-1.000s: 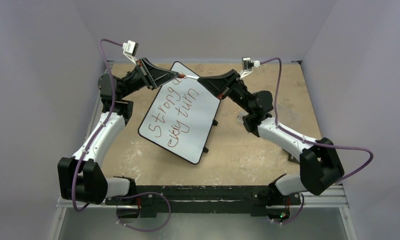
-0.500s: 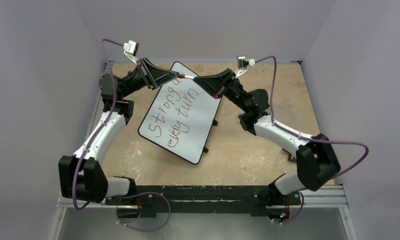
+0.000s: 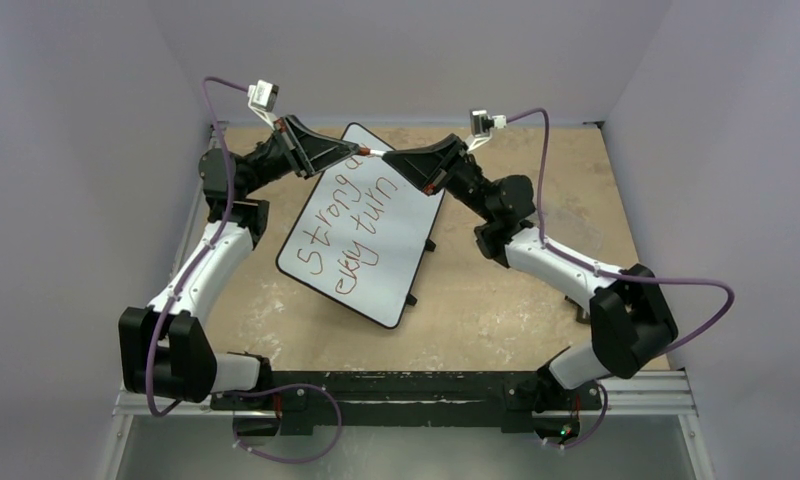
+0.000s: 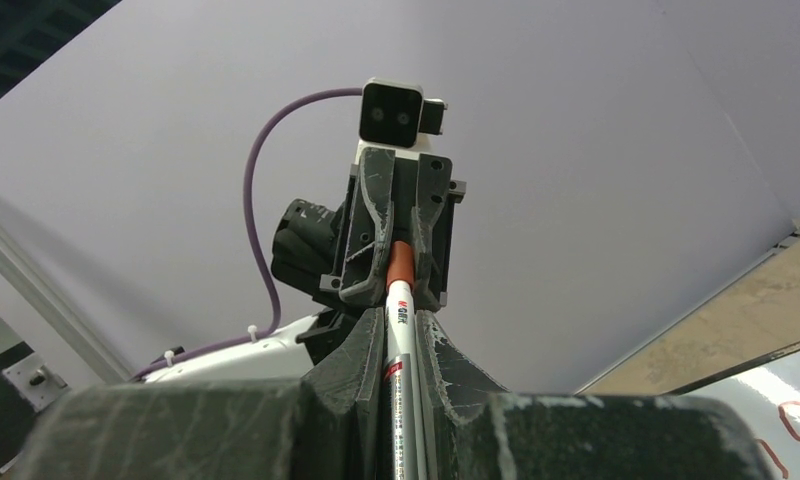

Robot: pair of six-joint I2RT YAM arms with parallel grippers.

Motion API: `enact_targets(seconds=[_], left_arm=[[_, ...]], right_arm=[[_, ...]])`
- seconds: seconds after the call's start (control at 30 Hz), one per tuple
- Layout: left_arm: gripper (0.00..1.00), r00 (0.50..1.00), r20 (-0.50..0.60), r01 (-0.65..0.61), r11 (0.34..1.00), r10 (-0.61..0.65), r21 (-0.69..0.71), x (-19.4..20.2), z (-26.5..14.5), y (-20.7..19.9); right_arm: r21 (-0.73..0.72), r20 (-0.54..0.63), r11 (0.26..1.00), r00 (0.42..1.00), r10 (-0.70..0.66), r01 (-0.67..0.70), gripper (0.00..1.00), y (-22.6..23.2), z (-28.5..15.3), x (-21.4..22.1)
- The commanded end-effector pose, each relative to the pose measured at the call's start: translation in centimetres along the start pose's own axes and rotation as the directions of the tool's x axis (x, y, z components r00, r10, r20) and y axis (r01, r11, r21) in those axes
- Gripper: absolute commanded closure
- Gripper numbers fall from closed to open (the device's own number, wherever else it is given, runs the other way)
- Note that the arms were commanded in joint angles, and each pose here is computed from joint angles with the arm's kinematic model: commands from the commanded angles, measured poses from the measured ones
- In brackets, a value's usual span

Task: Write a sentence on the whiteboard
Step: Insert the whiteboard marker without the cap into the pen cap.

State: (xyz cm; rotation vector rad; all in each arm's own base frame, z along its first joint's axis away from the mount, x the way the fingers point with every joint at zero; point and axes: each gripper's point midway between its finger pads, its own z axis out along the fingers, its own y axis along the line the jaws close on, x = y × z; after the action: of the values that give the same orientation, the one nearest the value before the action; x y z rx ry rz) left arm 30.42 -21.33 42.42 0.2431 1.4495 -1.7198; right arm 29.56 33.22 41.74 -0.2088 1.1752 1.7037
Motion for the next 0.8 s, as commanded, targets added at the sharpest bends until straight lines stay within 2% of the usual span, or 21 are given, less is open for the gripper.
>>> enact_targets(seconds=[0.0, 0.77], left_arm=[[1.0, 1.0, 0.0, -0.028, 0.999, 0.028, 0.046, 0.2, 0.1, -0.8], [1.0, 0.999, -0.017, -0.041, 0.998, 0.043, 0.057, 0.8, 0.3, -0.8]], right_arm=[[-0.088, 0.021, 0.996, 1.0, -0.022, 0.024, 1.0, 2.4, 1.2, -1.0], [-0.114, -0.015, 0.993, 1.0, 0.016, -0.018, 1.0, 3.2, 2.8, 1.3]])
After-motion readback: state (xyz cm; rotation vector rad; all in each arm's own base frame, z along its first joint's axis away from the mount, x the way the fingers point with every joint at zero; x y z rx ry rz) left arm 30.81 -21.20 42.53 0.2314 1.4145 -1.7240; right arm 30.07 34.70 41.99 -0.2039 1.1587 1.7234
